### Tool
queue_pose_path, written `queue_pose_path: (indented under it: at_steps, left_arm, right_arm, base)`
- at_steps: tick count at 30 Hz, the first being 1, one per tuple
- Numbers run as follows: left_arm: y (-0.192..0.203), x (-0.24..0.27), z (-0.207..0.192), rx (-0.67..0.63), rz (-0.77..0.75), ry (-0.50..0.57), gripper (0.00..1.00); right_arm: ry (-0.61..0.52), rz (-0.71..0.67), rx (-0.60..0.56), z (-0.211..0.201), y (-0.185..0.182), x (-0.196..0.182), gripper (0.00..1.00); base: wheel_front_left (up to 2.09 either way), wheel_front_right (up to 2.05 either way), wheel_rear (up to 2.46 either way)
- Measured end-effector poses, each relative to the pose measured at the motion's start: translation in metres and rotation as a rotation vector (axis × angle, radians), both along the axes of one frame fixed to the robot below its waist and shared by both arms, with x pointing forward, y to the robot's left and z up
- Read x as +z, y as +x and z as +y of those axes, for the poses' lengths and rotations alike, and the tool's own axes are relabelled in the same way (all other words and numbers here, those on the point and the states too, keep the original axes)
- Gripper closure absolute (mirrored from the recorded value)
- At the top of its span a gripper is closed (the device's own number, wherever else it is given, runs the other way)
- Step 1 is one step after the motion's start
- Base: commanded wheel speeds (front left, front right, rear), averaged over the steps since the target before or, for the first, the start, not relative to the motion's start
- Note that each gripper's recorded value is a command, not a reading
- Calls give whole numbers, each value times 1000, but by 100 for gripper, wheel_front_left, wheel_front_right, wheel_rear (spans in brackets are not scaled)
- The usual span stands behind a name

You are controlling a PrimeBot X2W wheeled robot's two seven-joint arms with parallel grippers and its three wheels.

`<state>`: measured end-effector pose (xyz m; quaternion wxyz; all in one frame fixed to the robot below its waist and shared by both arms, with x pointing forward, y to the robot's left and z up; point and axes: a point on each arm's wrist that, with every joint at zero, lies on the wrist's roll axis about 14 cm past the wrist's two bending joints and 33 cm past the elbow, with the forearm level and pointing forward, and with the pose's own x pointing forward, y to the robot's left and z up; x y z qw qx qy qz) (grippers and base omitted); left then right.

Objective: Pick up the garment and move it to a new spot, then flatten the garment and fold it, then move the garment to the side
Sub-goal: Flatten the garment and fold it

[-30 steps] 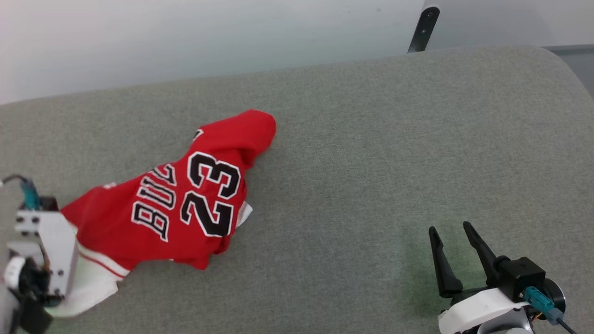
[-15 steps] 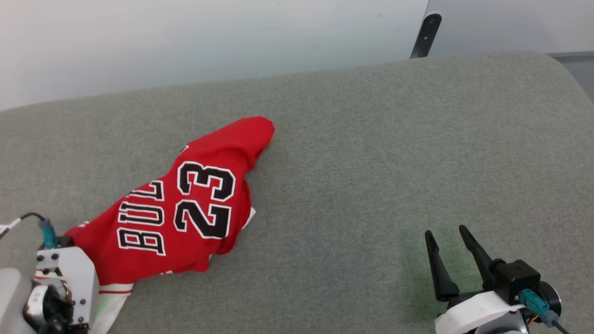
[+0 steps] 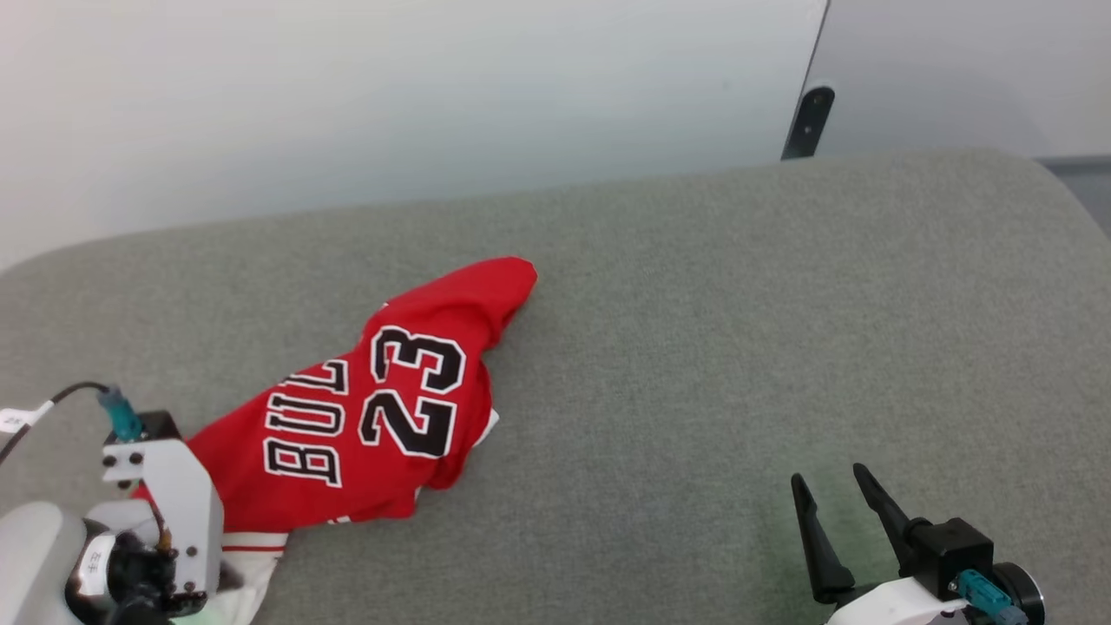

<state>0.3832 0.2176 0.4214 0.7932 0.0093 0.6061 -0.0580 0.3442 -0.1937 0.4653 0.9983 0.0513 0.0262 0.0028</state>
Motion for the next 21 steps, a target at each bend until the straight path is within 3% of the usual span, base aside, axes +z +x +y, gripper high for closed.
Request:
queue_pose_path:
  at_steps: [5,11,21]
  left_arm:
    - [17,41,-6,-30,-243,-35,0]
    - [37,104,-34,-51,-687,-190,0]
    - [6,145,-20,77,-1218,-256,0]
  right_arm:
    - [0,-22,39,12,-1,6,0]
    - [-1,-48,89,28,6,15,0]
    - [-23,-91,215,65,24,31,0]
  base:
    - [0,0,0]
    - [0,0,0]
    - [0,0,0]
